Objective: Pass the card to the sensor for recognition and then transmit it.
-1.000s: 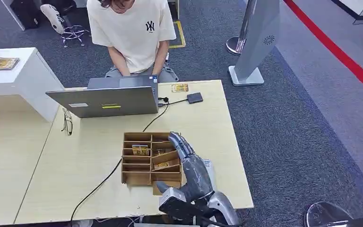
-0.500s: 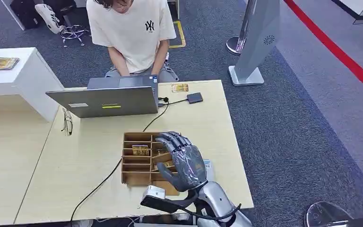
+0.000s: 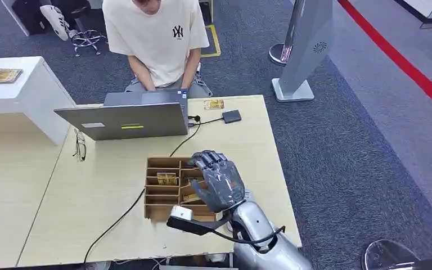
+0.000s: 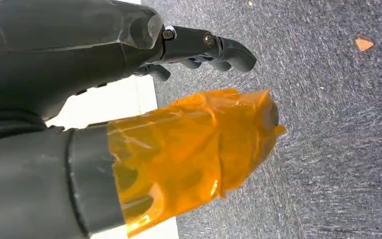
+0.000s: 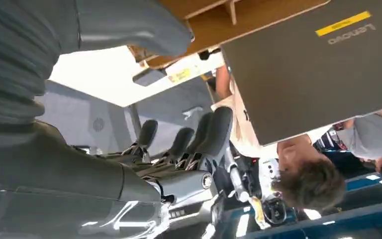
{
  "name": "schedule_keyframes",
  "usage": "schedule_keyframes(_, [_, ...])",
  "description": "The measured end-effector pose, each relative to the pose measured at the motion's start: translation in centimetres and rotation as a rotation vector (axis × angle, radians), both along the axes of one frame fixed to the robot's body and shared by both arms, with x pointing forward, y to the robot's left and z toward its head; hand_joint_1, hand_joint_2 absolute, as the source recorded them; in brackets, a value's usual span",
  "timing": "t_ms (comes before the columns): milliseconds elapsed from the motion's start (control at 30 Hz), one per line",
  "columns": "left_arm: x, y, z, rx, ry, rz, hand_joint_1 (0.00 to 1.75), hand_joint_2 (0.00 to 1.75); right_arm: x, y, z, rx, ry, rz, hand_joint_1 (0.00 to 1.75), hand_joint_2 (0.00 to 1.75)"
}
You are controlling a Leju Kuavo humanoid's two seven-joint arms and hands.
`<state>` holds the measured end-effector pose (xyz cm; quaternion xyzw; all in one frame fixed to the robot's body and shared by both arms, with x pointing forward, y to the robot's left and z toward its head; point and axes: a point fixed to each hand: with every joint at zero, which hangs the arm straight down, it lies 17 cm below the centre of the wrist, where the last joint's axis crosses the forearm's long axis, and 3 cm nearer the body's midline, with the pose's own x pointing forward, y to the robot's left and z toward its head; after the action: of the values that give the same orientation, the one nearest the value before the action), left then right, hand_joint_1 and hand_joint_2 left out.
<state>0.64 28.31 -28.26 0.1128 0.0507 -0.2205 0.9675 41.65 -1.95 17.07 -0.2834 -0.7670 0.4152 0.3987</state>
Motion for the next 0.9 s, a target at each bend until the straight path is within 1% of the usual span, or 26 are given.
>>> schedule_keyframes(133, [0.0, 0.1, 0.0, 0.001, 0.001, -0.008, 0.00, 0.00, 0.4, 0.1, -0.4, -0.039, 0.000, -0.002, 0.73, 1.75])
schedule_keyframes(167, [0.0, 0.1, 0.0, 0.000, 0.002, -0.009, 0.00, 0.00, 0.6, 0.1, -0.6, -0.052, 0.002, -0.002, 0.70, 1.75])
schedule_keyframes(200, [0.0, 0.1, 0.0, -0.001, 0.001, -0.011, 0.00, 0.00, 0.8, 0.1, -0.7, -0.064, 0.002, -0.002, 0.73, 1.75])
schedule_keyframes(267, [0.1, 0.1, 0.0, -0.001, 0.002, -0.015, 0.00, 0.00, 1.1, 0.1, -1.0, -0.080, 0.004, -0.002, 0.75, 1.75])
schedule_keyframes(333, [0.0, 0.1, 0.0, -0.002, 0.003, -0.017, 0.00, 0.00, 1.3, 0.2, -1.2, -0.093, 0.008, 0.000, 0.73, 1.75])
schedule_keyframes(367, [0.0, 0.1, 0.0, -0.002, 0.003, -0.018, 0.00, 0.00, 1.4, 0.2, -1.3, -0.097, 0.010, 0.000, 0.70, 1.75])
schedule_keyframes(467, [0.1, 0.1, 0.0, -0.002, 0.003, -0.019, 0.00, 0.00, 1.8, 0.3, -1.6, -0.110, 0.015, 0.001, 0.70, 1.75])
schedule_keyframes(500, [0.1, 0.1, 0.0, -0.002, 0.004, -0.019, 0.00, 0.00, 1.8, 0.4, -1.7, -0.112, 0.018, 0.001, 0.73, 1.75])
schedule_keyframes(633, [0.0, 0.1, 0.0, -0.002, 0.006, -0.019, 0.00, 0.00, 2.1, 0.4, -2.0, -0.124, 0.026, 0.000, 0.72, 1.75])
schedule_keyframes(700, [0.0, 0.1, 0.0, -0.002, 0.006, -0.020, 0.00, 0.00, 2.3, 0.5, -2.2, -0.127, 0.030, -0.001, 0.80, 1.75])
schedule_keyframes(833, [0.0, 0.1, 0.0, -0.002, 0.008, -0.020, 0.00, 0.00, 2.5, 0.5, -2.5, -0.135, 0.038, -0.005, 0.77, 1.75])
schedule_keyframes(867, [0.0, 0.1, 0.0, -0.002, 0.009, -0.020, 0.00, 0.00, 2.5, 0.5, -2.5, -0.137, 0.040, -0.007, 0.73, 1.75])
schedule_keyframes(900, [0.0, 0.1, 0.0, -0.002, 0.009, -0.020, 0.00, 0.00, 2.6, 0.4, -2.6, -0.140, 0.043, -0.009, 0.80, 1.75])
